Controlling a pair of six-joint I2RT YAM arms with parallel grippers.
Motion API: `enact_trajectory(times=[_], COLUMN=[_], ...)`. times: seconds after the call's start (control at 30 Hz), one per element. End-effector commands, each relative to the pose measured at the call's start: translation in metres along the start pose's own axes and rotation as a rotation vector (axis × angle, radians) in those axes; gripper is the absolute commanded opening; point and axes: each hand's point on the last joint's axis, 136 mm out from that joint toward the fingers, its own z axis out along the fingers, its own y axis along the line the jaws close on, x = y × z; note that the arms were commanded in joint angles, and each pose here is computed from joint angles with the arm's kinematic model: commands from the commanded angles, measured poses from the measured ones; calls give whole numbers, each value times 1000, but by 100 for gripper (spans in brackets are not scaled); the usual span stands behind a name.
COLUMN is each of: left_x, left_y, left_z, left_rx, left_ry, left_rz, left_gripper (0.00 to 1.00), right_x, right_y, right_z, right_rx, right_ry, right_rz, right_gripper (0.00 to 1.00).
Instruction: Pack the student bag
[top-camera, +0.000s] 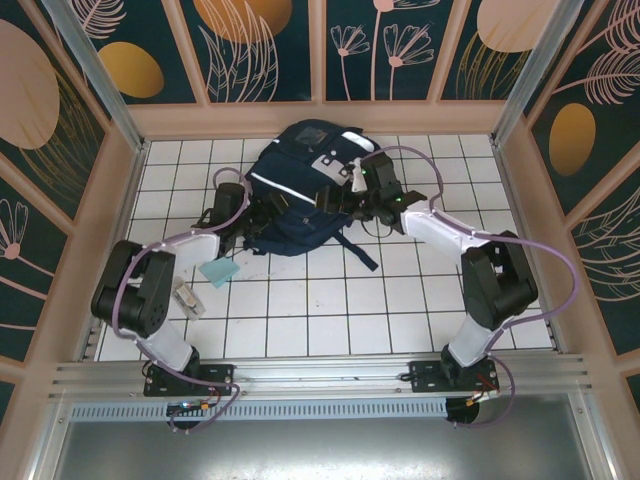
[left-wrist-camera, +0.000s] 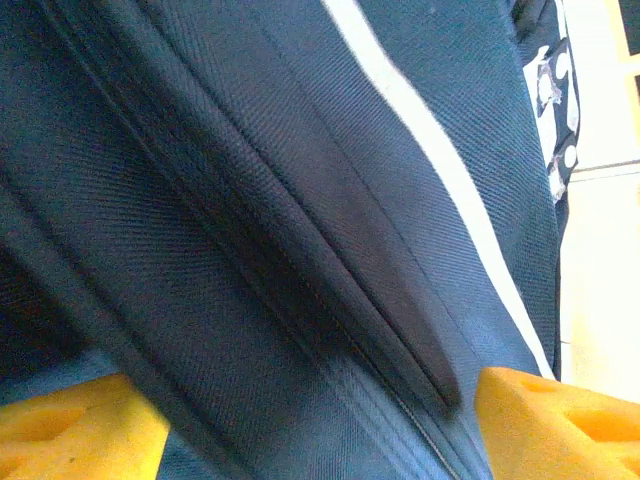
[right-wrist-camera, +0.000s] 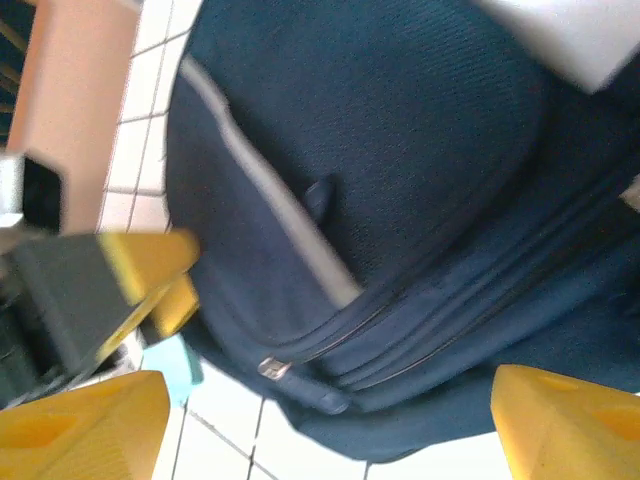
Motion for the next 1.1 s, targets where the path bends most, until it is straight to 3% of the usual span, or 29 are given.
enact_trajectory(times=[0.0,0.23,0.4,0.5,0.63,0.67,1.07], left_x=[1,11,29,43,62,65,66], left_y=[15,-4,-19,-24,-32,-33,-40], left_z=[-18,-31,-32,-30,-32,-31,-6], left_rx=[-124,-49,-29,-41,-57,-65,-167], left_ry=[2,19,33,51,67,65,41], left_rz=[116,139,167,192,236,242,288], left_gripper=[76,71,71,71,70,70,70], right_x=[-21,-23,-23,-28,-41,-44,-46], right_y=[-7,-16,-23,-17,3,11,55], right_z=[9,49,63,66,56,53,34], right_rx=[17,-9,-26,-66,-123,-139,-274], right_ry=[-95,-65,-79,-100,-143,-154,-188], right_rz=[65,169,221,235,220,210,251], right_gripper=[76,62,61,40,3,0,0])
